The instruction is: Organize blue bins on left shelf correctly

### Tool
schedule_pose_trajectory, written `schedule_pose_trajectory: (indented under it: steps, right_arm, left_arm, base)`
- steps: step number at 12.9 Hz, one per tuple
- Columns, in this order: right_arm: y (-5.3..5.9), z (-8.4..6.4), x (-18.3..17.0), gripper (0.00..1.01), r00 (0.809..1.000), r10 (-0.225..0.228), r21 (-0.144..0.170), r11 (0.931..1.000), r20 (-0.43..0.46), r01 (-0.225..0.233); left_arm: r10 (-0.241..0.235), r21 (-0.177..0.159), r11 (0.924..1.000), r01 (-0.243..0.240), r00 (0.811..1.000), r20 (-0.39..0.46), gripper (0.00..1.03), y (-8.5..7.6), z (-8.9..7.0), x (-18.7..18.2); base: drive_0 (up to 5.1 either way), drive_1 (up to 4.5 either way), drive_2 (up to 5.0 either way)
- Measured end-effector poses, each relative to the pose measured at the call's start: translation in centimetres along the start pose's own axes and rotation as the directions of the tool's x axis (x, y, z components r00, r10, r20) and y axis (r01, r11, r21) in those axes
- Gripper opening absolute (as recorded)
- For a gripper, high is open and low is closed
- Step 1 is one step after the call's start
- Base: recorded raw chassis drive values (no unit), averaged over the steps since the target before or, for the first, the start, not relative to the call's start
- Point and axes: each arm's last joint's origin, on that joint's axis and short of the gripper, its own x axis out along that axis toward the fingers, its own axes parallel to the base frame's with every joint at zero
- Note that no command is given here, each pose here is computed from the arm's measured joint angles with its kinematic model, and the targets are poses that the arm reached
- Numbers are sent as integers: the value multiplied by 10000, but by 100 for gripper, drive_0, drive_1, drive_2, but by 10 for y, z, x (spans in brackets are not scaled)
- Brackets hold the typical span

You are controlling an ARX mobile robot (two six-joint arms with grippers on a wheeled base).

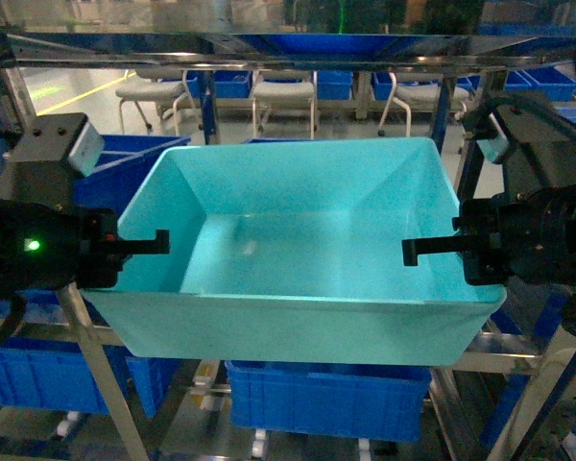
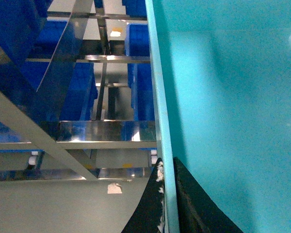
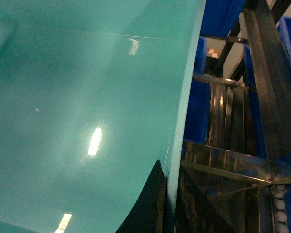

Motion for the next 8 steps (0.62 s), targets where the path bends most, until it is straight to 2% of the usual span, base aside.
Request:
schedule_pose_trajectory:
  steps: [2,4,5,6,8]
  right_arm:
    - [-14,1,34,3,9964,-50,234,9997,-844,70]
    - [-28,13,56,3,9934,-173,419,9989,-1131,222]
    - [-38,19,67,3,9928,-282,496,9982,-1165,342]
    - [-45,18,72,3,9878,-156,580,9980,-1547,248]
    - [-49,14,73,3,9849,-173,634,9976,-1725,286]
  left_arm:
    - [-112,-45,9999,108,9954,-949,2,-6,2,44]
    - [-294,72,9995,303,9945,-1006,2,-17,18,70]
    - [-420,235,9987,446,9940,-1010,2,-26,26,84]
    - [-484,367,9979,532,9915,-1206,2,-32,29,93]
    - [-461,401,9978,520,9896,-1363,2,-33,25,94]
  base:
    - [0,0,0]
    - [0,0,0]
    - [0,0,0]
    - [0,0,0]
    - [0,0,0]
